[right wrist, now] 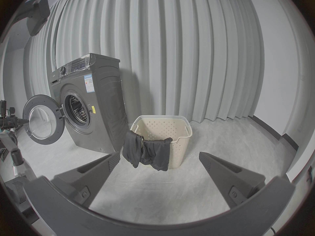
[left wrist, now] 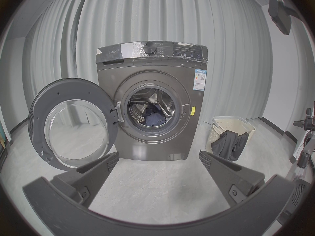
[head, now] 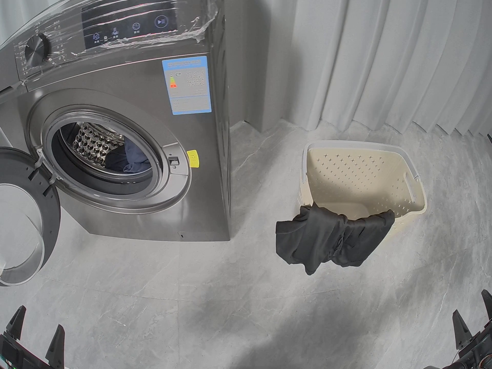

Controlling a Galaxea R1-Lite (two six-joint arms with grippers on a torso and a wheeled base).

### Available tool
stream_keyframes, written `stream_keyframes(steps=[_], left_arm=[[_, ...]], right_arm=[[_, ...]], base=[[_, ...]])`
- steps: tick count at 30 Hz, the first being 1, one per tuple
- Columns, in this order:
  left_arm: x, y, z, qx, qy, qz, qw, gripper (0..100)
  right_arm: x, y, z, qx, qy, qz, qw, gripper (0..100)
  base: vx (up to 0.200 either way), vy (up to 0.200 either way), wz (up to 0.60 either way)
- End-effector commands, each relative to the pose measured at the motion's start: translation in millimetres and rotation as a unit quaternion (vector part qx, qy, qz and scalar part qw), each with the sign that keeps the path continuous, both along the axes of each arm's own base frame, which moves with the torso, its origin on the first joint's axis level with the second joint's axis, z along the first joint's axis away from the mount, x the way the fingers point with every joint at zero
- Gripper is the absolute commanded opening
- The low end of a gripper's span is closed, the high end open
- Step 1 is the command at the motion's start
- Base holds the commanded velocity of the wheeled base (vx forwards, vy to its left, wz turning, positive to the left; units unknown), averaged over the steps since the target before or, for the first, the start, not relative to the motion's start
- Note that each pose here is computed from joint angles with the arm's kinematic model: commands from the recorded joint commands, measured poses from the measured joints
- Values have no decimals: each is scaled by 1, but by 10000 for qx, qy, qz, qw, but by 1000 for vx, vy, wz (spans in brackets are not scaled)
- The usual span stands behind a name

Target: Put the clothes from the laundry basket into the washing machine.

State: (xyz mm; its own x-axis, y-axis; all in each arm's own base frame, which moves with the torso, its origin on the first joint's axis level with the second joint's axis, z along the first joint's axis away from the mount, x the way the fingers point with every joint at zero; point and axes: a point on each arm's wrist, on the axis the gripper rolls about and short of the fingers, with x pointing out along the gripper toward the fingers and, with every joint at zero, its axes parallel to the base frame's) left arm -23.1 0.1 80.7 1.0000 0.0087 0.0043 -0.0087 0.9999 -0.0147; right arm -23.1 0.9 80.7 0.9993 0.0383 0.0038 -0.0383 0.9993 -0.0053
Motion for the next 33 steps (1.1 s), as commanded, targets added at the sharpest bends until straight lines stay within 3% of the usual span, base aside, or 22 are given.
stream_keyframes(steps=[1, 5, 17, 29, 33], left_arm=[[0, 0, -5, -11, 21, 2, 10000, 100], [0, 0, -5, -19, 21, 2, 10000, 100], [0, 0, -5, -11, 21, 2, 10000, 100], [0, 0, -5, -26, 21, 2, 10000, 100], [0, 0, -5, -26, 21, -5, 10000, 100]], right_arm=[[0, 0, -5, -5, 19, 0, 10000, 100], [0, 0, -5, -5, 19, 0, 10000, 100], [0, 0, -5, 3, 19, 0, 10000, 100], [0, 0, -5, -5, 19, 0, 10000, 100], [0, 0, -5, -5, 19, 0, 10000, 100]], base=[[0, -200, 0], [0, -200, 0], [0, 0, 0], [0, -200, 0], [0, 0, 0]])
